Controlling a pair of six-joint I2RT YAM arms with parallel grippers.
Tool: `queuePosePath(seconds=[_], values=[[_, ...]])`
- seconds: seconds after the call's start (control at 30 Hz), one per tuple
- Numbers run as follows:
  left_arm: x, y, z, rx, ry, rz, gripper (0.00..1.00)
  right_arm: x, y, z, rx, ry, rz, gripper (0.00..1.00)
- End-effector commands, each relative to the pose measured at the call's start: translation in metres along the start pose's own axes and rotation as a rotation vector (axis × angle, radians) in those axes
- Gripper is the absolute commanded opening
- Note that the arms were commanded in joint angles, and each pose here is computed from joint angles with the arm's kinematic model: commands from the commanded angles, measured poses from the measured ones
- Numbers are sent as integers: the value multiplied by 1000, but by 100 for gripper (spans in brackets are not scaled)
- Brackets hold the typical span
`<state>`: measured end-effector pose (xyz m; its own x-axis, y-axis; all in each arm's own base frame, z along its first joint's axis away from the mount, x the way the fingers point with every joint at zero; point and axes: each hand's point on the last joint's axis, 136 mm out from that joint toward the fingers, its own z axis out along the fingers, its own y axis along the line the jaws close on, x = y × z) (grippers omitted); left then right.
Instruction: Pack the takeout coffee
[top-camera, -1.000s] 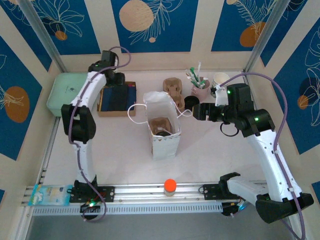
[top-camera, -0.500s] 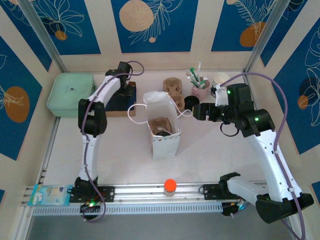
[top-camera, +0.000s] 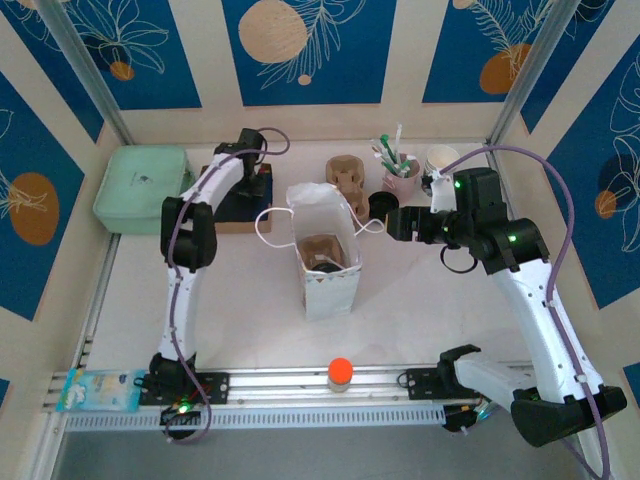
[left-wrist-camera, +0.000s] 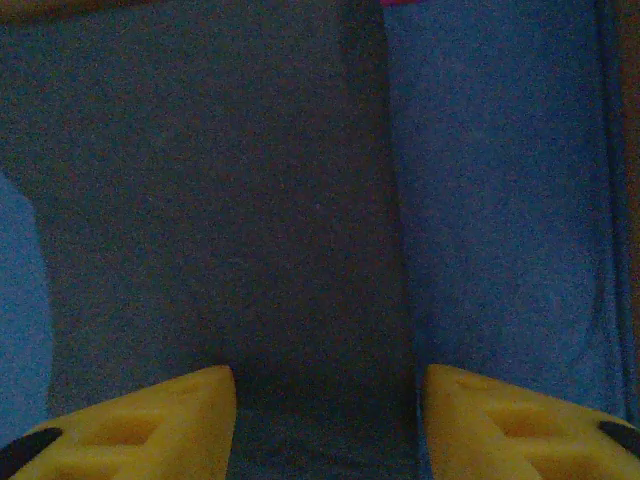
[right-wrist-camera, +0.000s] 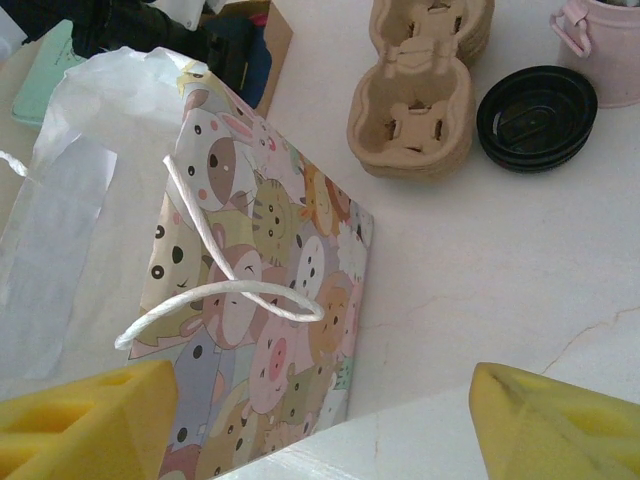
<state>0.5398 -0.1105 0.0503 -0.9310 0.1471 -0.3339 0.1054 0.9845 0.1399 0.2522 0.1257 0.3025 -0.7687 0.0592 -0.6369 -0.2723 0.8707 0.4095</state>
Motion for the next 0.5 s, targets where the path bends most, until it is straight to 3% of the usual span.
queuePosePath(seconds=[0.0, 0.47], values=[[-3, -2, -1, -6, 0, 17, 50, 0, 1, -2, -5, -8, -9, 77], [-2, -3, -1, -5, 5, 31, 19, 0, 1, -3, -5, -10, -7, 74]])
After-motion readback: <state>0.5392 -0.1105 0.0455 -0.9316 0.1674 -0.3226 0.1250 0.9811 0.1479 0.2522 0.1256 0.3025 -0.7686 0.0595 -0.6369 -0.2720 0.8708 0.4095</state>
